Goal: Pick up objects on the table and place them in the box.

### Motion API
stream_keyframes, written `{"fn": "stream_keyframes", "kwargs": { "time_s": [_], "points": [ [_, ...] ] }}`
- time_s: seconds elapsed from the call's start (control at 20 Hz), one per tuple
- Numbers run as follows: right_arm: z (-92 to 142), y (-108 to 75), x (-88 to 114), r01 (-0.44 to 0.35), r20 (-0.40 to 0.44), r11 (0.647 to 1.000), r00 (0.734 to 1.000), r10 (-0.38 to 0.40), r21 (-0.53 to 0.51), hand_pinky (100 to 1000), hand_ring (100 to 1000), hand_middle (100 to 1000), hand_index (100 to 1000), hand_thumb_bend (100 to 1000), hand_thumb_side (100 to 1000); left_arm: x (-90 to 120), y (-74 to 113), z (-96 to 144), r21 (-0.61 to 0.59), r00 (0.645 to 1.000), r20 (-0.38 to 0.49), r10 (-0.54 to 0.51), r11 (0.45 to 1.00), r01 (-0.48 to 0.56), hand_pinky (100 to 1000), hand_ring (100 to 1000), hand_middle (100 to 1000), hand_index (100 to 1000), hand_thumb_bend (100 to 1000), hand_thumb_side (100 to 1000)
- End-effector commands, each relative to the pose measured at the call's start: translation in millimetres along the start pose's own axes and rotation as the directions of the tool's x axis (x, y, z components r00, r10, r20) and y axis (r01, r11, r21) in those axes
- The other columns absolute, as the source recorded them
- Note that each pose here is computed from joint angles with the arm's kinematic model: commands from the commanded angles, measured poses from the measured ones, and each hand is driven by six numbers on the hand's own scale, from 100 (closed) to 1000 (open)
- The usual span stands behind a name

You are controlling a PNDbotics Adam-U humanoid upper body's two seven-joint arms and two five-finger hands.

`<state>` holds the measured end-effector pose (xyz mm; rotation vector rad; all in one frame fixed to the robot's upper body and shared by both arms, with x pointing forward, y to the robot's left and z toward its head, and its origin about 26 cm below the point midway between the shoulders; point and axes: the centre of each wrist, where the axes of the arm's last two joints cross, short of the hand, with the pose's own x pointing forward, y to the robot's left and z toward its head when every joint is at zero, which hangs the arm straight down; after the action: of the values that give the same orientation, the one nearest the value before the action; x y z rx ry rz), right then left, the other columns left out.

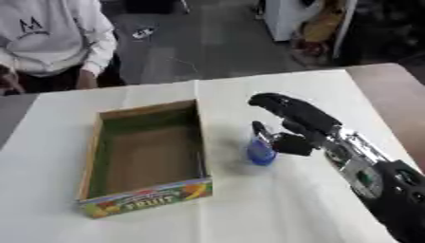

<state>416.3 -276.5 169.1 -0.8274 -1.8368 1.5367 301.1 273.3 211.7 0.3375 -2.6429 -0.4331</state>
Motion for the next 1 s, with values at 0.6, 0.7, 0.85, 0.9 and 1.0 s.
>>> {"fn": "stream_keyframes", "kwargs": {
  "time_s": [0.6, 0.7, 0.85, 0.9, 1.0],
  "points": [
    [5, -8.1, -13, -0.027, 0.0, 0.999, 1.0, 0.027, 0.039, 894, 972, 957, 993, 103, 1000, 8, -1.7, -14, -0.008, 0.998, 0.06, 0.017, 1.0, -0.016, 492, 560, 801, 830, 160, 867],
    [6, -5.1, -15, -0.031, -0.005, 0.998, 0.999, 0.032, 0.047, 901, 973, 962, 993, 100, 1000, 8, -2.0, -15, -0.008, 0.998, 0.064, 0.02, 1.0, -0.019, 492, 560, 801, 830, 160, 867],
    [8, 1.3, -18, -0.041, -0.009, 0.997, 0.999, 0.042, 0.063, 908, 974, 966, 994, 100, 1000, 8, -2.3, -16, -0.008, 0.998, 0.066, 0.022, 1.0, -0.021, 492, 560, 801, 830, 160, 867],
    [9, 3.2, -19, -0.044, -0.011, 0.997, 0.999, 0.045, 0.067, 908, 974, 966, 994, 100, 1000, 8, -2.3, -16, -0.008, 0.998, 0.066, 0.022, 1.0, -0.022, 492, 560, 801, 830, 159, 867],
    [10, 7.6, -20, -0.044, -0.017, 0.996, 0.999, 0.045, 0.076, 908, 975, 967, 998, 100, 1000, 8, -2.4, -16, -0.008, 0.998, 0.066, 0.023, 1.0, -0.022, 492, 560, 802, 830, 159, 867]
  ]
}}
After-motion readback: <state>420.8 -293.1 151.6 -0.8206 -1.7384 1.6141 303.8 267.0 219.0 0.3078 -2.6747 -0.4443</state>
